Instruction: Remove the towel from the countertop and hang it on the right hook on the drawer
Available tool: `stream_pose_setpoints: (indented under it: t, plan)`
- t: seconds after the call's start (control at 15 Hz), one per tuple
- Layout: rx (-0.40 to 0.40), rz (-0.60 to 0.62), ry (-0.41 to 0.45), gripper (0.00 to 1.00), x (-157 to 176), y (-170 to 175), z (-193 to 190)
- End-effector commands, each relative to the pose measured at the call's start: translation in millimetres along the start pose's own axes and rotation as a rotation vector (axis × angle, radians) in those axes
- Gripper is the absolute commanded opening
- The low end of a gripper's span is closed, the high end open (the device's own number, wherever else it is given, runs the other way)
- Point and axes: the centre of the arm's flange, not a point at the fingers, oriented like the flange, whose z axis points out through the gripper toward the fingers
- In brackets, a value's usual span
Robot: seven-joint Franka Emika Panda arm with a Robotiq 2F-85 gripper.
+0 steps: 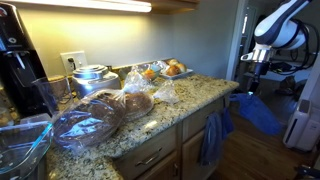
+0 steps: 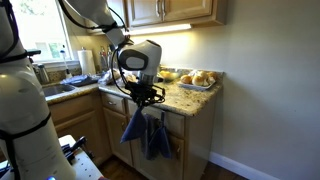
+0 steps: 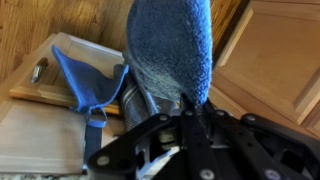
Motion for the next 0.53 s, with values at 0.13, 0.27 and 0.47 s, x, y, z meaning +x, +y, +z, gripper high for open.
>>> stream_pose_setpoints:
  t: [0.13, 0.27, 0.47]
  plan:
    - [0.026, 0.052, 0.001, 0.09, -38.4, 22.7, 12.2]
    - [0.045, 0.073, 0.008, 0.09, -40.9, 37.5, 20.2]
    - [0.020, 0.090, 0.018, 0.09, -43.8, 58.2, 30.3]
